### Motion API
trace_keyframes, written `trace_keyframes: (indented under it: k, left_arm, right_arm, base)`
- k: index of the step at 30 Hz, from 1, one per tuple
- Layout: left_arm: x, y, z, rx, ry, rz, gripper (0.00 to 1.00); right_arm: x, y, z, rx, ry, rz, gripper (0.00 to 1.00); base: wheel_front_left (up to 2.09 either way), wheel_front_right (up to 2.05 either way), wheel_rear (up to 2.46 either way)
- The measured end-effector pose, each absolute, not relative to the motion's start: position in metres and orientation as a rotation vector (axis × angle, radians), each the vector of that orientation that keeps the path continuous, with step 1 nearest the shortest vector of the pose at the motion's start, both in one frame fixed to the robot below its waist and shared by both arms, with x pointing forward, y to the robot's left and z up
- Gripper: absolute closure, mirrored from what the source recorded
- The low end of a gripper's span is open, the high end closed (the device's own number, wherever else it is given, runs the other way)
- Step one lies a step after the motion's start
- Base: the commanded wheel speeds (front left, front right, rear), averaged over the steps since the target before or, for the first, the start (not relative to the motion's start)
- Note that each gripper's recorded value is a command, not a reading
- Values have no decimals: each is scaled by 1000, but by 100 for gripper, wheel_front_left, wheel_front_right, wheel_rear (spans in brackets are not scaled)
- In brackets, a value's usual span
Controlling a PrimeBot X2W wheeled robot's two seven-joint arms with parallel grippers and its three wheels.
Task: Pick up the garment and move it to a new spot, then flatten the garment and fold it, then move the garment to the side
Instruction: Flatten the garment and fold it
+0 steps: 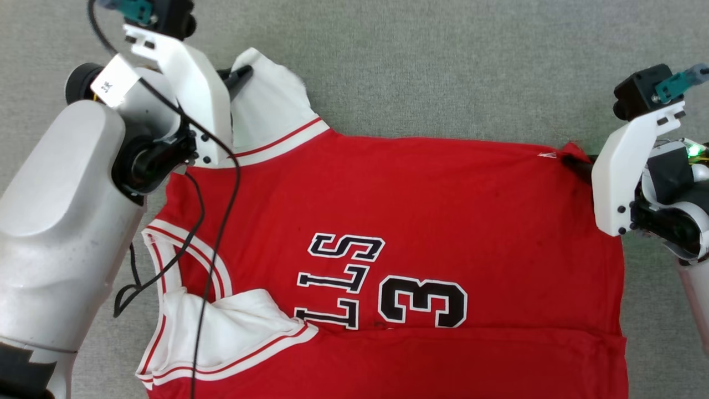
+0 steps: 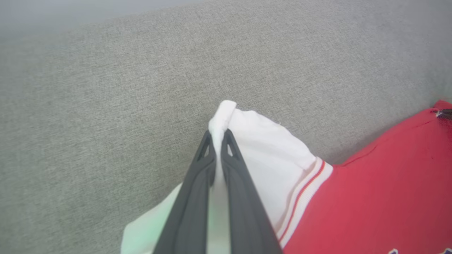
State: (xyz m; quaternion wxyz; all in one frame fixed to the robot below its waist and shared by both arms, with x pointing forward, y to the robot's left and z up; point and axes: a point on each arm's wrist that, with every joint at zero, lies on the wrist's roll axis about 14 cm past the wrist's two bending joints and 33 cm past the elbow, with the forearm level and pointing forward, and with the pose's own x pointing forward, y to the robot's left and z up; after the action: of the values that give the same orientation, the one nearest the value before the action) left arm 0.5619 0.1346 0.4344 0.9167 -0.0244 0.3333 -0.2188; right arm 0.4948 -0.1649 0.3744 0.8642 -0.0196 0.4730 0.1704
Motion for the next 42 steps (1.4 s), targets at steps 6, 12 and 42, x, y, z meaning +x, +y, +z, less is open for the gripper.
trace_keyframes:
  k: [6,12,42]
  left_arm:
    - [552,151,459,-90,595,-402,100]
    - [522,169,474,-113,527,-350,100]
    - [333,176,398,-388,580,-110,0]
  right_arm:
    - [505,-171,420,-44,802,322,100]
    - [485,-176,443,-22,717,295,100]
    - [340,-172,398,275,657,134,0]
  base:
    - [0,0,0]
    - [0,0,0]
    - [0,0,0]
